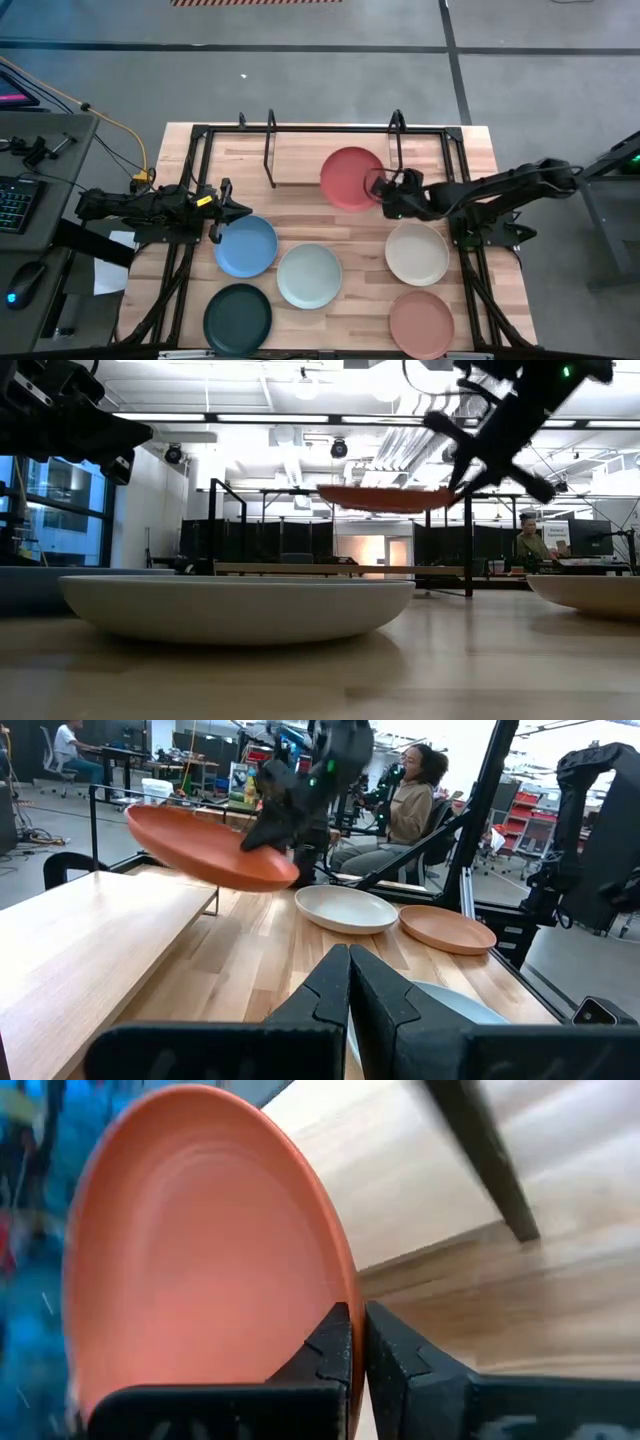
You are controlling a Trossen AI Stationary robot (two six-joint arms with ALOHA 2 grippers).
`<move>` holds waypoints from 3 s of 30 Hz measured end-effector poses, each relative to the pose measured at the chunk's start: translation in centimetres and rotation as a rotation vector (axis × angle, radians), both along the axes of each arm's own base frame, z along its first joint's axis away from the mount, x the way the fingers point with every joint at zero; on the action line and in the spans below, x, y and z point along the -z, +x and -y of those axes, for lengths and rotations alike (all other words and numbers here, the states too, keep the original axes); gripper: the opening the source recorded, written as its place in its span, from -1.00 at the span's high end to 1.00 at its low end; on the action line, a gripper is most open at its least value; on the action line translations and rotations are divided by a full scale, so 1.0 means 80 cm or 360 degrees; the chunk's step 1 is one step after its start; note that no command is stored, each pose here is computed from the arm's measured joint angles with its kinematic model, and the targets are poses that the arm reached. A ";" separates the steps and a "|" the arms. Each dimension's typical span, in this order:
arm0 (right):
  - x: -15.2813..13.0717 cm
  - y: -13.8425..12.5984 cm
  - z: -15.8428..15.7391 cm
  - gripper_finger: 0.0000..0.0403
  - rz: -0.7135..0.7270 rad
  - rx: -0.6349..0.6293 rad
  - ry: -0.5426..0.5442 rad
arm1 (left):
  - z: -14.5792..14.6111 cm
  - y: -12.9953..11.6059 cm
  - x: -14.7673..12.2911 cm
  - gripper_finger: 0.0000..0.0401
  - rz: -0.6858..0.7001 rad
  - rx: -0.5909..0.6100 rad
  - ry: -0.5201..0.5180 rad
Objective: Place and stack plates onto a shelf
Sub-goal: Put the orange plate on the shelf, then put the blue plate on the shelf
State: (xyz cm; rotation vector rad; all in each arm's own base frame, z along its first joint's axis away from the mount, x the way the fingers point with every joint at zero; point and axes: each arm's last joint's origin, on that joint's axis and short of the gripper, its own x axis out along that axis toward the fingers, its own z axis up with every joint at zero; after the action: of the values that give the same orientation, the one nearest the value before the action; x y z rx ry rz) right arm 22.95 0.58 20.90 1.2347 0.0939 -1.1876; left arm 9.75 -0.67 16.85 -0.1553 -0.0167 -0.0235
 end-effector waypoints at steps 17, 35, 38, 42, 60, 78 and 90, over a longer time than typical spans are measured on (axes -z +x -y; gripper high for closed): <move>0.064 0.032 0.043 1.00 0.0301 0.0637 0.0035 | 0.000 0.000 0.000 1.00 0.0001 0.0000 0.0000; 0.071 0.030 0.061 1.00 0.0206 0.0672 0.0066 | 0.000 0.000 0.000 1.00 0.0001 -0.0001 0.0000; 0.072 0.030 0.061 1.00 0.0195 0.0663 0.0078 | 0.000 0.000 0.000 1.00 0.0000 -0.0001 0.0000; 0.072 0.030 0.061 1.00 0.0166 0.0644 0.0068 | 0.000 0.000 0.000 1.00 0.0000 -0.0001 0.0000; 0.074 0.026 0.061 1.00 0.0134 0.0668 0.0103 | 0.000 0.000 0.000 1.00 0.0001 -0.0001 0.0000; 0.073 0.027 0.064 0.57 0.0166 0.0686 0.0113 | 0.000 0.000 0.000 1.00 0.0001 -0.0001 0.0000; 0.057 0.015 0.053 0.32 0.0102 0.0596 0.0127 | 0.000 0.000 0.000 1.00 0.0001 0.0001 0.0000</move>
State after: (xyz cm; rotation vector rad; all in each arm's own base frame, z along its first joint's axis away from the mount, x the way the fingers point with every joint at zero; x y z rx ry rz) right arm 24.18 -3.66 16.31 1.3991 -0.1455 -1.4753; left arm 9.74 -0.67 16.85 -0.1554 -0.0173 -0.0243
